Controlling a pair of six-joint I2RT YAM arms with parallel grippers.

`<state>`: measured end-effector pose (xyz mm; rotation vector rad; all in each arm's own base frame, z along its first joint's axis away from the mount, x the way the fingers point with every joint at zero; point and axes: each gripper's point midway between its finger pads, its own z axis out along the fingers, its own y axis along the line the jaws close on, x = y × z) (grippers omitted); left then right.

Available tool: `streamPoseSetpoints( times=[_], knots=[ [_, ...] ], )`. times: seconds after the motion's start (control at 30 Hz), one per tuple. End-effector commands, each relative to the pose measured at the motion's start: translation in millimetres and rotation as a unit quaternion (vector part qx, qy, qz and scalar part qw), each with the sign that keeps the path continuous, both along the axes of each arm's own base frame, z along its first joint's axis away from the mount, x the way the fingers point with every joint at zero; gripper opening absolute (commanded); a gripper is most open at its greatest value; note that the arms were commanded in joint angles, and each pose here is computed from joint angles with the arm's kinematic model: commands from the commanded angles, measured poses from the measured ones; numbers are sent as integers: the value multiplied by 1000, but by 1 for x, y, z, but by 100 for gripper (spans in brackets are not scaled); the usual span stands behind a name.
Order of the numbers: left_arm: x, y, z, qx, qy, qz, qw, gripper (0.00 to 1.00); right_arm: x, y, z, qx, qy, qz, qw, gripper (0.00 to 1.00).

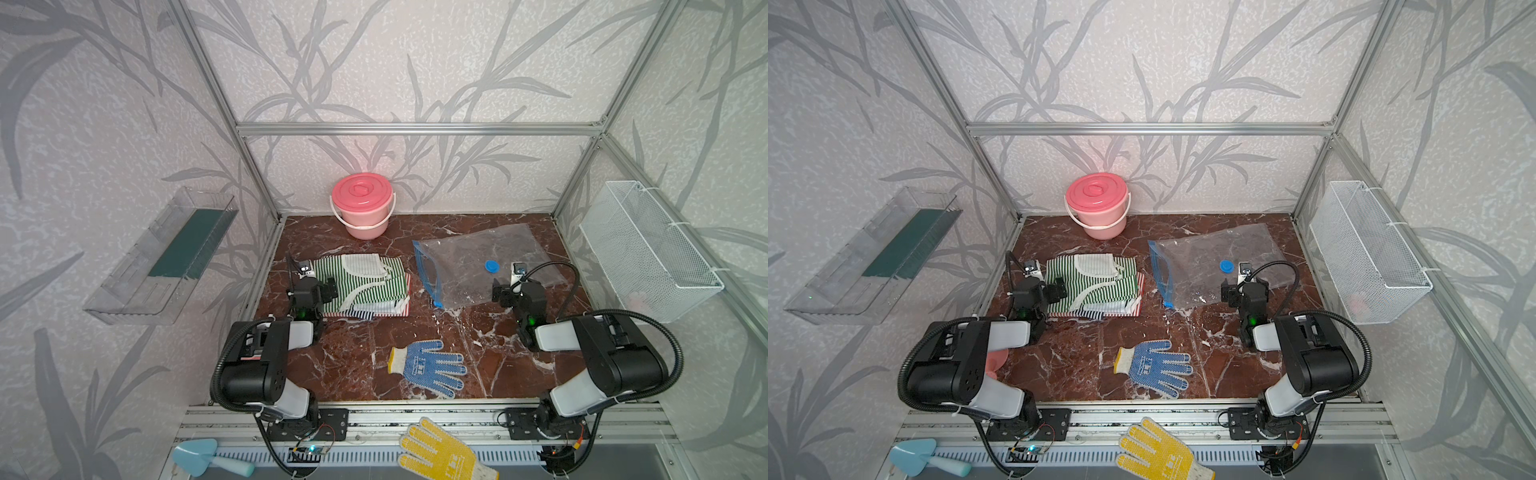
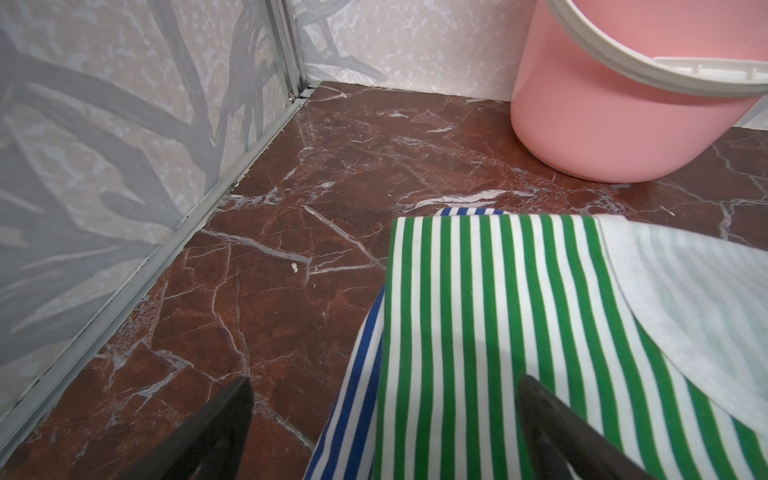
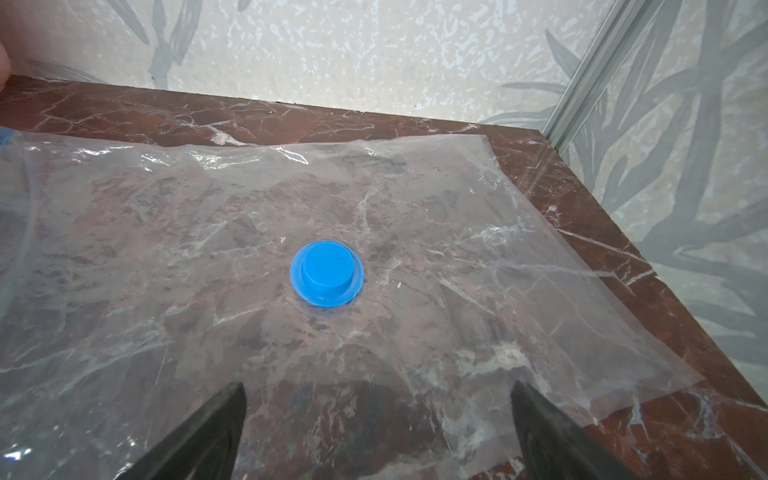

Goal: Take the tank top out of the vacuum bag
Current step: Reset both arms

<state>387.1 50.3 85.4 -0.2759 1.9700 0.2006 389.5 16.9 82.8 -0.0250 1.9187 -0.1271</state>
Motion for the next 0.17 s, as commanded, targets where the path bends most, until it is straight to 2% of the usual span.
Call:
streamPoseSetpoints(
  times=[0.0,0.13],
  knots=[
    [3,-1,7,11,-12,-6,1000,99,6,1,12,1,-22,3,1000,99],
    [4,-1,7,12,-12,-5,1000,99,6,1,11,1,-21,3,1000,99]
  ],
)
